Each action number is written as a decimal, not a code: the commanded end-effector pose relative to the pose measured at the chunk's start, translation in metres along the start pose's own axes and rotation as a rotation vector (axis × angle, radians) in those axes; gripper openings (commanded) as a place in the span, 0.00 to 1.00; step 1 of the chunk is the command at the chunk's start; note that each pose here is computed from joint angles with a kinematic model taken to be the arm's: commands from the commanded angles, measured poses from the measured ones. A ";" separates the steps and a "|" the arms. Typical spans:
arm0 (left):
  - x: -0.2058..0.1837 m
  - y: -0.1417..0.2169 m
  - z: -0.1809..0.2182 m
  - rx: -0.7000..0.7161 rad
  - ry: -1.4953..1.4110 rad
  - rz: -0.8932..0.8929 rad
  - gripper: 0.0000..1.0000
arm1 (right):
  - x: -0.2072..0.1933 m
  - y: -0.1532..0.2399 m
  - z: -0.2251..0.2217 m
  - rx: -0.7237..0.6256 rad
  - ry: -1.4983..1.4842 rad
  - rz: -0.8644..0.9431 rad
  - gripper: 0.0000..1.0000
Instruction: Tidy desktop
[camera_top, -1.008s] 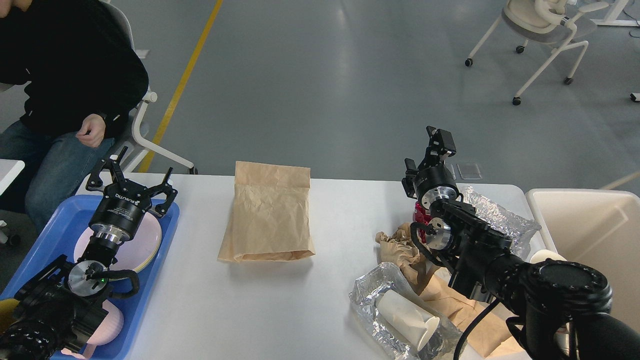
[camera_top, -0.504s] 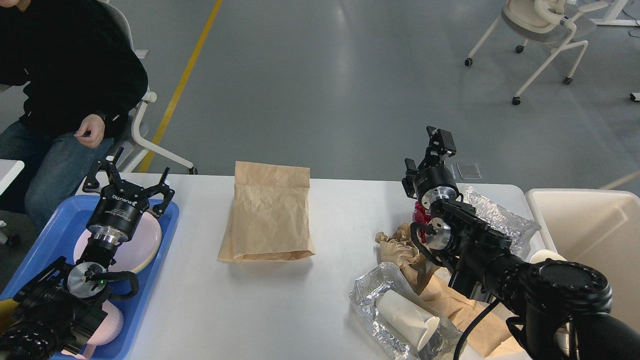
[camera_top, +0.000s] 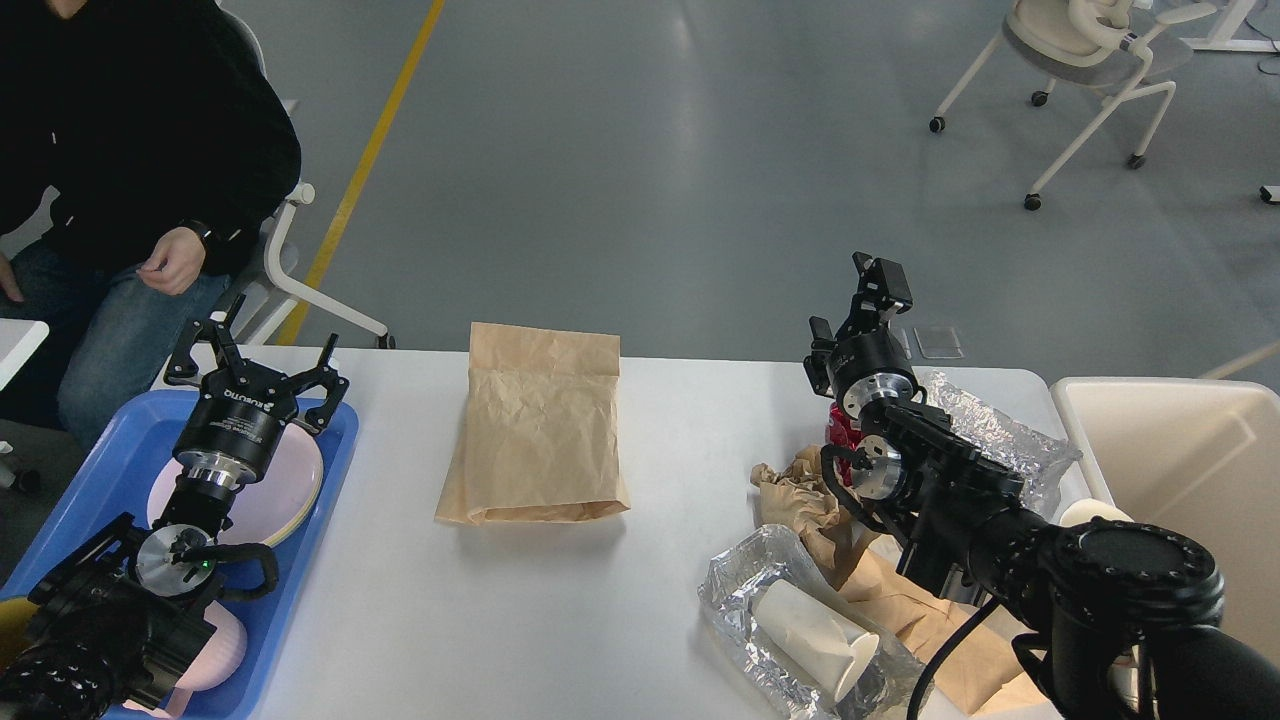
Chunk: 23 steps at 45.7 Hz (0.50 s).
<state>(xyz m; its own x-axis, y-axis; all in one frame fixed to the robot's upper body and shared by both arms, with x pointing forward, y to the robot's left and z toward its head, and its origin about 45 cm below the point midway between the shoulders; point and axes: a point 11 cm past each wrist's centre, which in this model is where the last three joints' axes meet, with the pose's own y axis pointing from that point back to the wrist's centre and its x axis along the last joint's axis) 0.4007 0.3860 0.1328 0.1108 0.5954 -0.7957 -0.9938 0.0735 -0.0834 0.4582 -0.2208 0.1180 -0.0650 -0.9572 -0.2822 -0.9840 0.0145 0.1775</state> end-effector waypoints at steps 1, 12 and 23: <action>0.000 0.000 0.000 0.000 0.000 0.000 0.96 | 0.000 0.000 0.000 0.000 -0.001 0.001 1.00; 0.000 0.000 0.000 0.000 0.000 0.000 0.96 | 0.000 0.000 0.000 0.000 0.000 0.000 1.00; 0.000 0.000 0.000 0.000 0.000 0.000 0.96 | 0.000 0.000 0.000 -0.001 -0.001 0.001 1.00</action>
<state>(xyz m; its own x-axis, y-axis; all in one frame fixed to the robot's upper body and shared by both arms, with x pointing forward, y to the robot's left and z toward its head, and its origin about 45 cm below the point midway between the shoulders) 0.4007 0.3860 0.1328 0.1107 0.5955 -0.7957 -0.9938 0.0734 -0.0834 0.4582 -0.2208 0.1180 -0.0652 -0.9571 -0.2824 -0.9840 0.0146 0.1775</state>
